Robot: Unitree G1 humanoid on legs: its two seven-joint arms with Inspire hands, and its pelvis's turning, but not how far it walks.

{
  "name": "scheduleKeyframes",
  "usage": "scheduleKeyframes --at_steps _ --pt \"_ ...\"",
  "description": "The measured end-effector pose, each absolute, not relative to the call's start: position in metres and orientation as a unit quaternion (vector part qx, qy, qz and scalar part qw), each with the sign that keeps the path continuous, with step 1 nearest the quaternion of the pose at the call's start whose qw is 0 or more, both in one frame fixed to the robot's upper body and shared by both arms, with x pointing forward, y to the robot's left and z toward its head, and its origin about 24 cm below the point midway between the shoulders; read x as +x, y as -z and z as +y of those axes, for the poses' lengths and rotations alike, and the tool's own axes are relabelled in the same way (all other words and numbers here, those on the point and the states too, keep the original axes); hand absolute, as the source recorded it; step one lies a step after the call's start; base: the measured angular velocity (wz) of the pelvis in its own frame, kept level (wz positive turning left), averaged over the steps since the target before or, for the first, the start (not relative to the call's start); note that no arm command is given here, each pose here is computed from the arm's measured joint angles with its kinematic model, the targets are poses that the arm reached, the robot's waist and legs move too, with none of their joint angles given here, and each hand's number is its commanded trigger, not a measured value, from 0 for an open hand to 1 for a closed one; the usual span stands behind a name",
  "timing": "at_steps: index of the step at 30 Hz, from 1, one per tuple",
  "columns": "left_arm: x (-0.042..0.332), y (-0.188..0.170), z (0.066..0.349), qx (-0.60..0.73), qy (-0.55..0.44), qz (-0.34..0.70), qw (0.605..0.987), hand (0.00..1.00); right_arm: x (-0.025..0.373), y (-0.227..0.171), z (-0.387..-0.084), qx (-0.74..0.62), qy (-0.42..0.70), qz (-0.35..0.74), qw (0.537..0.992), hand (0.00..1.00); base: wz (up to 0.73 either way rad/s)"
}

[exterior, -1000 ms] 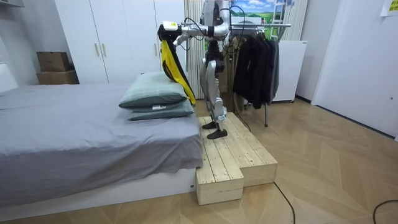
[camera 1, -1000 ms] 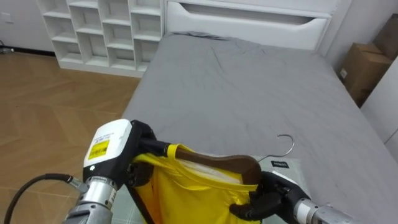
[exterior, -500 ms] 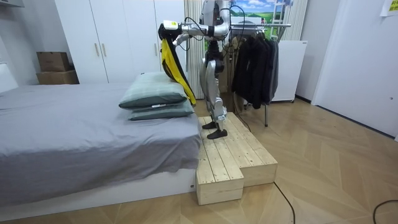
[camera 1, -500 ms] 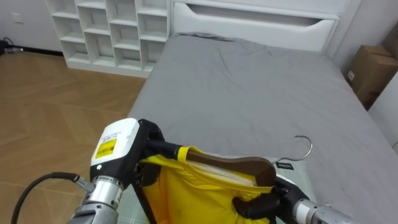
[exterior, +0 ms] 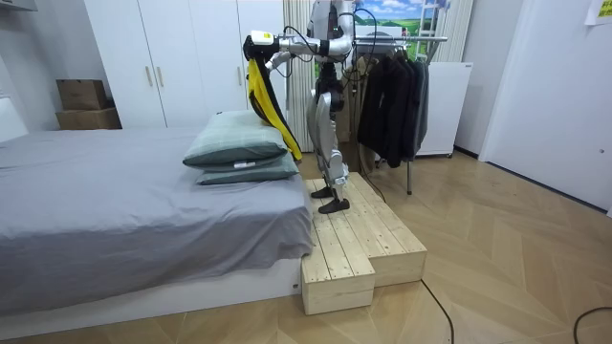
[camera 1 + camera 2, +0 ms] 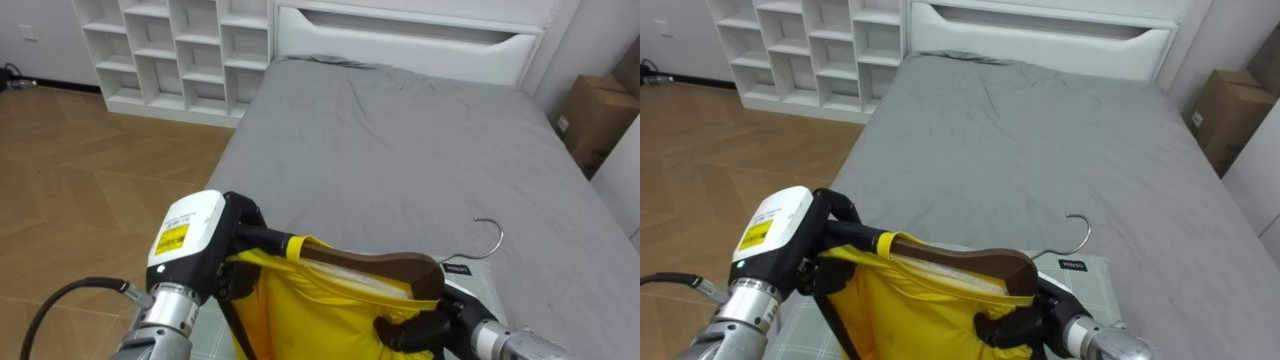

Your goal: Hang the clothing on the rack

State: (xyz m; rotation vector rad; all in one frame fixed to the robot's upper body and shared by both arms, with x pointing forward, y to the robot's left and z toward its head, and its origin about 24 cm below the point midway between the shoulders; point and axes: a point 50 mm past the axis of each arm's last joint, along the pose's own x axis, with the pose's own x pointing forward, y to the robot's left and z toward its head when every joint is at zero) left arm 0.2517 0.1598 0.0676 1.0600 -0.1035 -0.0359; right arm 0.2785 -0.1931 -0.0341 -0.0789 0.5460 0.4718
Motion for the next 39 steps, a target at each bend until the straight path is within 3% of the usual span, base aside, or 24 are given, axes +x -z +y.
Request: scheduleKeyframes --at_steps 8,10,39 --pt "0.252 -0.067 0.16 0.506 0.018 -0.048 0.861 1.0 0.279 0.032 -0.193 -0.053 -0.235 0.264 0.934 1.0 0.0" --pt "0.252 -0.068 0.161 0.506 0.017 -0.047 0.861 0.01 0.281 0.029 -0.195 -0.058 -0.235 0.257 0.936 1.0 0.0" --pt "0.252 -0.076 0.182 0.491 -0.002 -0.062 0.869 0.0 0.259 0.036 -0.251 -0.042 -0.152 0.287 0.945 1.0 -0.02"
